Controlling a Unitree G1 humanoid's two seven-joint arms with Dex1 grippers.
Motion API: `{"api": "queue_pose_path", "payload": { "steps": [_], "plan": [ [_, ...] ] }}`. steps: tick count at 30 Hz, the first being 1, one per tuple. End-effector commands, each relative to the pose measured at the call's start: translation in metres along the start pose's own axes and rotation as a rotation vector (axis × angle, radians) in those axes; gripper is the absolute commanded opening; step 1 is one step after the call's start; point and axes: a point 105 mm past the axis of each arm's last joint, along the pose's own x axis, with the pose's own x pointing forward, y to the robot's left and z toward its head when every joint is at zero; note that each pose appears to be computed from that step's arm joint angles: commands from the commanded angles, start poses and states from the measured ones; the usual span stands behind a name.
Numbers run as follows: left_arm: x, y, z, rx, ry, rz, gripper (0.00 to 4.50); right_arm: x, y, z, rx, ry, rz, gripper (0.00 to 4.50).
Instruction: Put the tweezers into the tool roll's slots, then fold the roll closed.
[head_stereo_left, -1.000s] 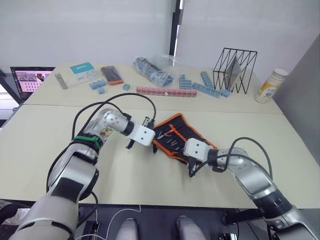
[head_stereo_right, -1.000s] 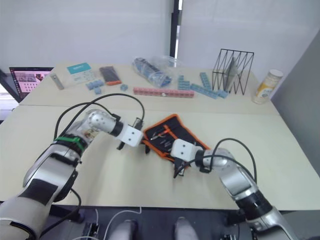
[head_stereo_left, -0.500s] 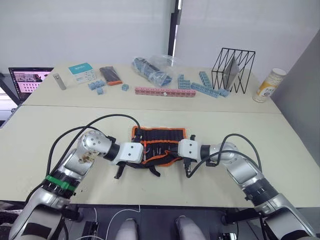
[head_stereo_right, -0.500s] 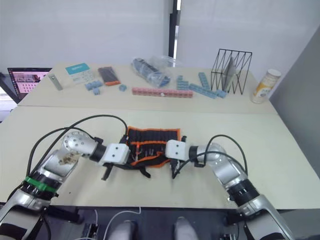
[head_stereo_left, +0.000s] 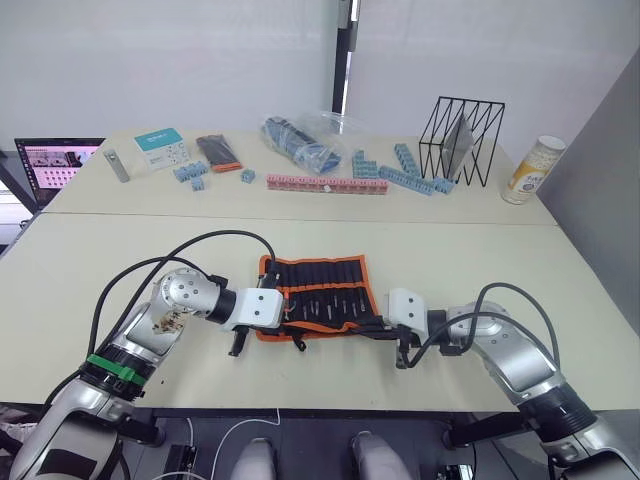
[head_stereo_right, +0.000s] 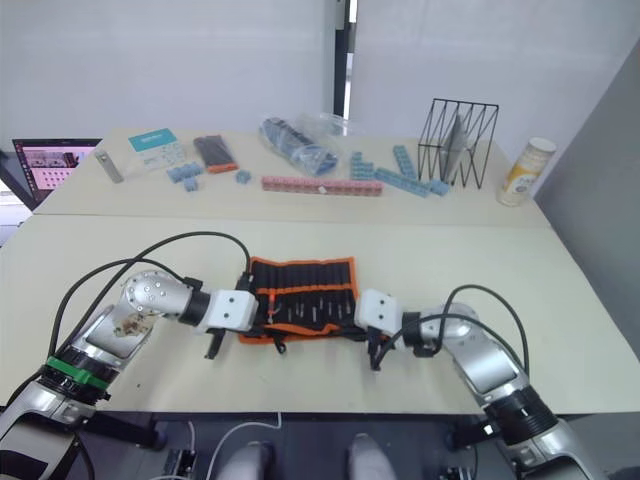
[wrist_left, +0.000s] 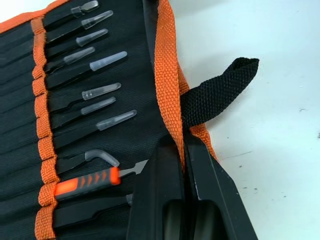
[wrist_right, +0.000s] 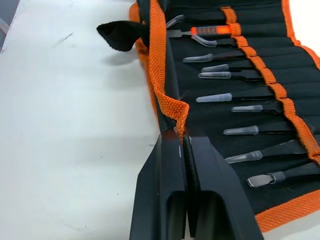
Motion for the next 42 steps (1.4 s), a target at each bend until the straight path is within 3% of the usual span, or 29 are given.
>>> {"api": "queue_pose_path", "payload": {
  "steps": [1, 7, 11, 14, 20, 24, 25, 28, 32, 33, 38, 42],
  "plan": [
    [-0.029, 0.025, -0.017, -0.073, 0.071, 0.141, 0.01, -0.029, -0.036, -0.018, 0.073, 0.102, -0.179, 0.00],
    [-0.025, 0.043, -0.031, -0.133, 0.116, 0.222, 0.01, -0.017, -0.051, -0.016, 0.088, 0.114, -0.204, 0.00],
    [-0.020, 0.049, -0.031, -0.193, 0.085, 0.241, 0.01, -0.008, -0.061, -0.015, 0.087, 0.116, -0.235, 0.00],
    [-0.019, 0.058, -0.030, -0.234, 0.064, 0.284, 0.86, -0.004, -0.066, -0.017, 0.113, 0.111, -0.256, 0.00],
    [-0.031, 0.063, -0.034, -0.265, 0.060, 0.346, 2.82, -0.008, -0.071, -0.015, 0.127, 0.094, -0.281, 1.86],
    [-0.050, 0.065, -0.030, -0.313, -0.021, 0.430, 4.33, -0.019, -0.072, -0.003, 0.121, 0.017, -0.303, 3.40],
    [-0.055, 0.067, -0.027, -0.318, -0.049, 0.457, 4.50, -0.023, -0.074, 0.003, 0.123, -0.014, -0.317, 3.67],
    [-0.070, 0.071, -0.014, -0.356, -0.171, 0.528, 4.50, -0.030, -0.071, 0.028, 0.160, -0.156, -0.305, 4.48],
    [-0.075, 0.057, 0.013, -0.413, -0.357, 0.494, 4.50, -0.025, -0.056, 0.051, 0.216, -0.296, -0.251, 4.48],
    [-0.072, 0.052, 0.017, -0.430, -0.379, 0.475, 3.95, -0.021, -0.054, 0.051, 0.223, -0.299, -0.254, 4.20],
    [-0.044, 0.036, 0.035, -0.490, -0.482, 0.397, 2.37, 0.007, -0.049, 0.047, 0.259, -0.273, -0.296, 2.59],
    [-0.015, 0.032, 0.025, -0.530, -0.429, 0.404, 1.04, 0.026, -0.041, 0.040, 0.256, -0.221, -0.303, 1.22]
  ]
}}
